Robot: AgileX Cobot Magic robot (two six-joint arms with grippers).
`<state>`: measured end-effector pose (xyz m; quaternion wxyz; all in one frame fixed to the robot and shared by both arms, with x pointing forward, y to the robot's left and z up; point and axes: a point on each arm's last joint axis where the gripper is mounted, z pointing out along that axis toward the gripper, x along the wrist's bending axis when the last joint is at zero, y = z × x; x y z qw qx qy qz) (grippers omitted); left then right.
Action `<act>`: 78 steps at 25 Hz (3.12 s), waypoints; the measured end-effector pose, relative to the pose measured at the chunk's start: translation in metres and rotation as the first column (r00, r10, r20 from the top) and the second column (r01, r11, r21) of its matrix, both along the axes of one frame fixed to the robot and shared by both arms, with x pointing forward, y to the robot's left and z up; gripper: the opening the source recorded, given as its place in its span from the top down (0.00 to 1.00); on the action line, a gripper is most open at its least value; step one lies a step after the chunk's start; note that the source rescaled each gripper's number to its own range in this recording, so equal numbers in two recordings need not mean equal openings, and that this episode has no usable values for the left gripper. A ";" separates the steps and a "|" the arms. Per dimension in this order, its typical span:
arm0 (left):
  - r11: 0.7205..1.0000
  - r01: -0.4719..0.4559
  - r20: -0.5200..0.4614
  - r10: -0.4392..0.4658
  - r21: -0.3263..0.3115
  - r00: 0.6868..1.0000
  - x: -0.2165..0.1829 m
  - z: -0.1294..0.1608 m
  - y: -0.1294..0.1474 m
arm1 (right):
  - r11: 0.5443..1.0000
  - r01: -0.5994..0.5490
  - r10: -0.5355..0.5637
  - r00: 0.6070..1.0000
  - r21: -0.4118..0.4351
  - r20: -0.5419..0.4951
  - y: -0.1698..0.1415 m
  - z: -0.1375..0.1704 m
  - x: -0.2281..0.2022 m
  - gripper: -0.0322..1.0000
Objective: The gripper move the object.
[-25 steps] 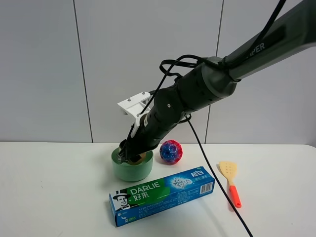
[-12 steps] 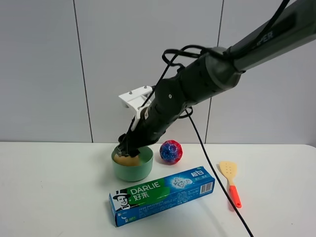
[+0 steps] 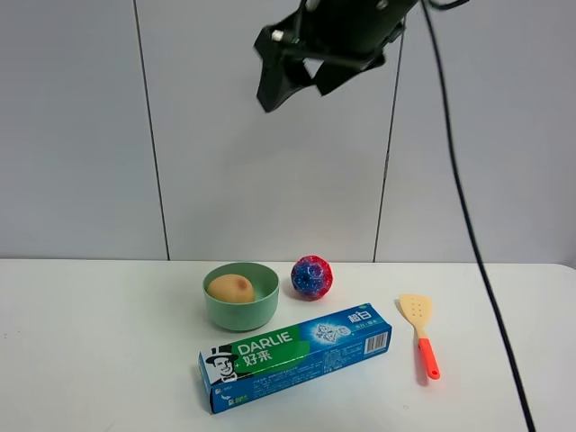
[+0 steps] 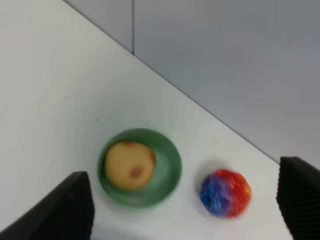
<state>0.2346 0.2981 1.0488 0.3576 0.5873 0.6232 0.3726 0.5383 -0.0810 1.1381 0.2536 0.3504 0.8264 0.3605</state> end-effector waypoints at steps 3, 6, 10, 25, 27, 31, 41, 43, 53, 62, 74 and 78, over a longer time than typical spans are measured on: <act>1.000 0.000 0.000 0.000 0.000 1.000 0.000 0.000 0.000 | 0.998 0.056 -0.057 0.997 -0.012 -0.051 -0.035 -0.001 -0.019 0.10; 1.000 0.000 0.000 0.000 0.000 1.000 0.000 0.000 0.000 | 0.993 0.116 -0.119 0.987 -0.036 -0.107 -0.071 -0.014 -0.042 0.09; 1.000 0.000 0.000 0.000 0.000 1.000 0.000 0.000 0.000 | 0.974 0.222 -0.225 0.965 -0.036 -0.133 -0.124 -0.023 -0.087 0.09; 1.000 0.000 0.000 0.000 0.000 1.000 0.000 0.000 0.000 | 0.723 0.685 -0.673 0.728 0.089 -0.132 -0.222 -0.052 -0.257 0.09; 1.000 0.000 0.000 0.000 0.000 1.000 0.000 0.000 0.000 | 0.719 0.683 -0.672 0.730 0.128 -0.121 -0.220 -0.065 -0.269 0.09; 1.000 0.000 0.000 0.000 0.000 1.000 0.000 0.000 0.000 | 0.724 0.662 -0.655 0.748 0.193 -0.109 -0.215 -0.088 -0.284 0.09; 1.000 0.000 0.000 0.000 0.000 1.000 0.000 0.000 0.000 | 0.723 0.630 -0.656 0.755 0.283 -0.002 -0.214 -0.088 -0.304 0.09; 1.000 0.000 0.000 0.000 0.000 1.000 0.000 0.000 0.000 | 0.723 0.629 -0.656 0.755 0.284 -0.002 -0.214 -0.088 -0.304 0.09; 1.000 0.000 0.000 0.000 0.000 1.000 0.000 0.000 0.000 | 0.719 0.633 -0.659 0.752 0.288 -0.006 -0.214 -0.088 -0.304 0.09; 1.000 0.000 0.000 0.000 0.000 1.000 0.000 0.000 0.000 | 0.719 0.633 -0.659 0.752 0.288 -0.006 -0.214 -0.088 -0.304 0.09; 1.000 0.000 0.000 0.000 0.000 1.000 0.000 0.000 0.000 | 0.719 0.633 -0.659 0.752 0.288 -0.006 -0.214 -0.088 -0.304 0.09; 1.000 0.000 0.000 0.000 0.000 1.000 0.000 0.000 0.000 | 0.719 0.633 -0.659 0.752 0.288 -0.006 -0.214 -0.088 -0.304 0.09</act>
